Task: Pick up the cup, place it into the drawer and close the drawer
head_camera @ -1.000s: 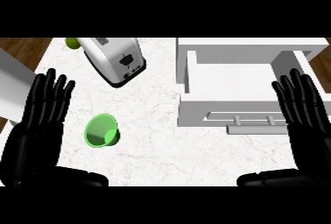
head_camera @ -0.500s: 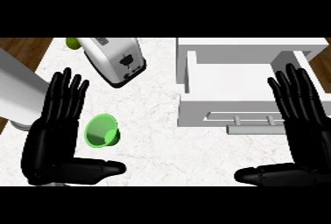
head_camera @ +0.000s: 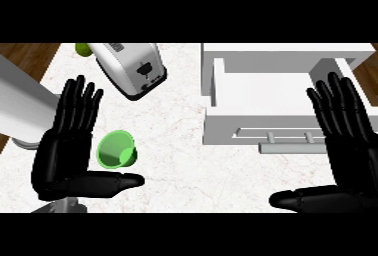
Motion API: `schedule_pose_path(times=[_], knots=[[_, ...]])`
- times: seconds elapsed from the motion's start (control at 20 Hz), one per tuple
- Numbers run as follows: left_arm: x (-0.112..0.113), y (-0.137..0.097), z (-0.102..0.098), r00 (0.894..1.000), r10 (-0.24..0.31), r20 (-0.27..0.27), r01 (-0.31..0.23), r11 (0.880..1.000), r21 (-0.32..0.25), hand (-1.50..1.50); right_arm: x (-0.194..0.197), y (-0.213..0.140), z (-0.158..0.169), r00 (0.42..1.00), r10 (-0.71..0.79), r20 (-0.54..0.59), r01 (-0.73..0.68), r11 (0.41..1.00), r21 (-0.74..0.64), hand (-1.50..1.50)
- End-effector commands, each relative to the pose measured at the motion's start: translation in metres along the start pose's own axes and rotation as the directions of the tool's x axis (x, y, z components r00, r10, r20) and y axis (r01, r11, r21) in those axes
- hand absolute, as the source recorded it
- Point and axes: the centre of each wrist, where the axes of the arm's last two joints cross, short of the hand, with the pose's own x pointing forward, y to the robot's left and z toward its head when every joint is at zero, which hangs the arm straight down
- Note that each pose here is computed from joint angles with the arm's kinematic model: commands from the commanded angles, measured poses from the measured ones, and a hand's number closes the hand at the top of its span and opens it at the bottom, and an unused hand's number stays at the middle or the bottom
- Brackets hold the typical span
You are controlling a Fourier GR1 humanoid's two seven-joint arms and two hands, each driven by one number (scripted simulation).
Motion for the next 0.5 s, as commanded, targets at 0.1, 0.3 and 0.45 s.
schedule_pose_path(times=[0.1,0.3,0.45], knots=[[0.003,0.002,0.005,0.999,0.002,-0.032,-0.001,1.000,0.025,-1.50,0.000,-0.010,-0.015,1.000,0.003,0.022,-0.002,0.999,-0.033,-1.50],[-0.004,-0.001,0.027,0.998,-0.028,-0.065,0.032,0.998,0.048,-1.50,0.010,0.005,0.002,1.000,0.014,0.008,-0.014,1.000,-0.016,-1.50],[-0.039,0.015,0.026,0.993,-0.014,-0.119,0.020,0.999,0.044,-1.50,0.006,-0.004,-0.012,1.000,0.004,-0.001,-0.004,1.000,-0.001,-1.50]])
